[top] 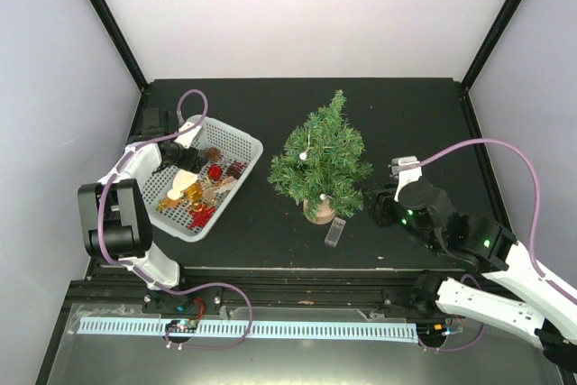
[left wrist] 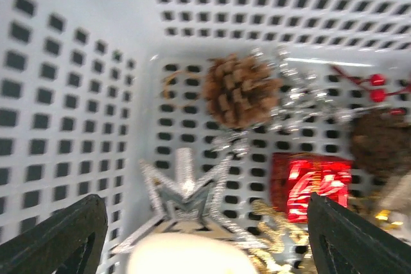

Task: Decorate the small christmas tree

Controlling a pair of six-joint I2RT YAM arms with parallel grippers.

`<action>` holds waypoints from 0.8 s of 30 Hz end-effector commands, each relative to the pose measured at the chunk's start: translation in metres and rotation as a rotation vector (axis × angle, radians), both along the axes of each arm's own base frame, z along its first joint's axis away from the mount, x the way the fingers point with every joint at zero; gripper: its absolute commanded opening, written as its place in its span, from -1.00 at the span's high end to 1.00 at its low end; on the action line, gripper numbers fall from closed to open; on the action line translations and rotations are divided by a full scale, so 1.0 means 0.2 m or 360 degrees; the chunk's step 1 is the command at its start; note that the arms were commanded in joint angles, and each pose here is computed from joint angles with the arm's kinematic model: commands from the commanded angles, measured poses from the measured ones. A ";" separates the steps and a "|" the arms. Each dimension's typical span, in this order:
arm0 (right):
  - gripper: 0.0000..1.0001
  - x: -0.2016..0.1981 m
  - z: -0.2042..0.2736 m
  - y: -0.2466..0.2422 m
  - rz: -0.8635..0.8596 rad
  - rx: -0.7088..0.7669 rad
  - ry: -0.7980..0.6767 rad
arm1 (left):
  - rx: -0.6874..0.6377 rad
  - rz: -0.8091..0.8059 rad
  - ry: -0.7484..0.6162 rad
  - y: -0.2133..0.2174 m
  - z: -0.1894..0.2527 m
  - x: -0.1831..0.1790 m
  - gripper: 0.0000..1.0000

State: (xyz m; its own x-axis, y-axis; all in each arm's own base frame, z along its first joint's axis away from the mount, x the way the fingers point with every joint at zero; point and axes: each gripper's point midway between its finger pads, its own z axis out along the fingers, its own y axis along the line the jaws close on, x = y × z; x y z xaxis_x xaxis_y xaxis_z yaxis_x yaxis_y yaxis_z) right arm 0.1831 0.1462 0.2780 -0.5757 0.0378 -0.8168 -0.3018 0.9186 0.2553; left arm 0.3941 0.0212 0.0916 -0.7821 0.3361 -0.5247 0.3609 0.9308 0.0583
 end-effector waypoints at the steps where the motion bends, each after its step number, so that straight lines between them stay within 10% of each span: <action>1: -0.21 0.02 0.02 0.04 0.0017 0.0016 -0.0024 | -0.0249 -0.0204 -0.0060 -0.18 0.16 0.00 -0.68; 24: -0.22 0.02 0.01 0.04 0.0002 0.0010 -0.0008 | -0.0069 -0.0151 0.0183 -0.24 -0.07 0.18 -0.64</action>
State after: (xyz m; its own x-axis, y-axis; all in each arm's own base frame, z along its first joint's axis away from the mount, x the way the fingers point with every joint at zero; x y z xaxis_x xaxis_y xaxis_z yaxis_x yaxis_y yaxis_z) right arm 0.1868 0.1546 0.2721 -0.5905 0.0161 -0.8069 -0.3064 0.9205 0.2426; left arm 0.4252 -0.0266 0.0779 -0.7916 0.3765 -0.4813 0.4580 0.8870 -0.0593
